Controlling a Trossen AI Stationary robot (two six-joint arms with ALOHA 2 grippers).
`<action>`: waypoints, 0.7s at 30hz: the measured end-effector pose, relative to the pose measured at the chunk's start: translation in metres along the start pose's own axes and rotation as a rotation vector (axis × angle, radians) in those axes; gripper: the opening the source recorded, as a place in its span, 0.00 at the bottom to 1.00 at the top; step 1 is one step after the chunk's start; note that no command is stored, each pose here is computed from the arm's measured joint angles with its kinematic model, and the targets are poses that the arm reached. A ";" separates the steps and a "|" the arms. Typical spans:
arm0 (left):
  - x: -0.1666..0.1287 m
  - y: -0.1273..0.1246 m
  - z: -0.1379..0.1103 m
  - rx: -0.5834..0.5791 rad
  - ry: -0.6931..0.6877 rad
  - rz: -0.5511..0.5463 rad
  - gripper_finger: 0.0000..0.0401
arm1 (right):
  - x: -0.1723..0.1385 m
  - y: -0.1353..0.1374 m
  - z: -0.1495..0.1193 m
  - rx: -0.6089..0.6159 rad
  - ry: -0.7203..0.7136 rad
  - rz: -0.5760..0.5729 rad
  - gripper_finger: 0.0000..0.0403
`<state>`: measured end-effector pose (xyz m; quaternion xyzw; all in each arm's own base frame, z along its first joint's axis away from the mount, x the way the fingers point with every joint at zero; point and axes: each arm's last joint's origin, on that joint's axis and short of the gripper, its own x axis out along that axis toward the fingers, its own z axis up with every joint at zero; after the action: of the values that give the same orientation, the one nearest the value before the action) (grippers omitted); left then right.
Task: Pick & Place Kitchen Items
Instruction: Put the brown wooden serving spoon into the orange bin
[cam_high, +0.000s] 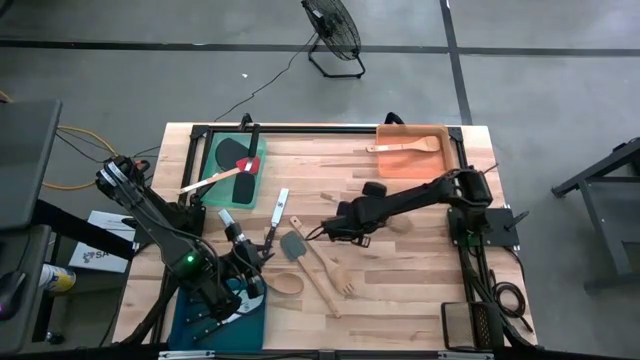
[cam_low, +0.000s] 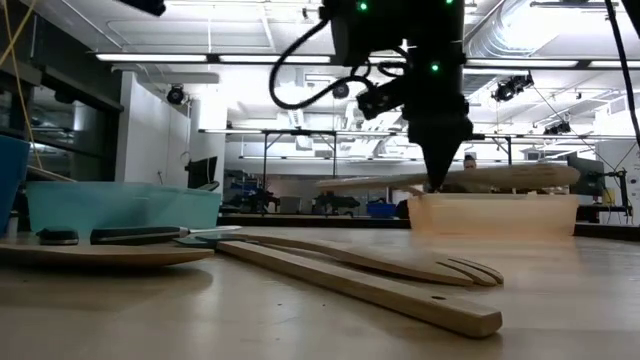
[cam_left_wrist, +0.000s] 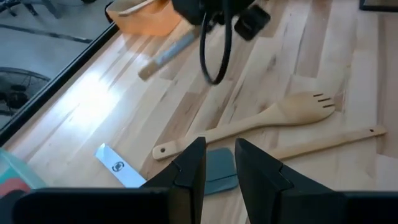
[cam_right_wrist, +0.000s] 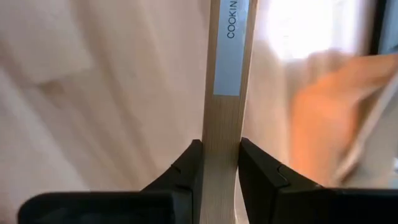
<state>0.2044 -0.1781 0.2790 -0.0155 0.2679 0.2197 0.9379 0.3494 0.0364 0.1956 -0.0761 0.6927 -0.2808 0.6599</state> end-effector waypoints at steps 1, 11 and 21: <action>0.001 0.000 -0.002 -0.005 0.002 0.003 0.21 | -0.001 -0.003 -0.001 -0.017 0.000 -0.028 0.17; 0.001 -0.001 -0.002 -0.026 0.000 -0.008 0.21 | 0.006 -0.044 0.001 -0.153 0.054 -0.221 0.17; 0.001 -0.004 -0.002 -0.052 0.021 -0.046 0.21 | 0.019 -0.094 -0.015 -0.142 -0.062 -0.175 0.17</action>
<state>0.2063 -0.1814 0.2766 -0.0482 0.2717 0.2046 0.9392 0.3083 -0.0468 0.2249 -0.1912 0.6808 -0.2851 0.6471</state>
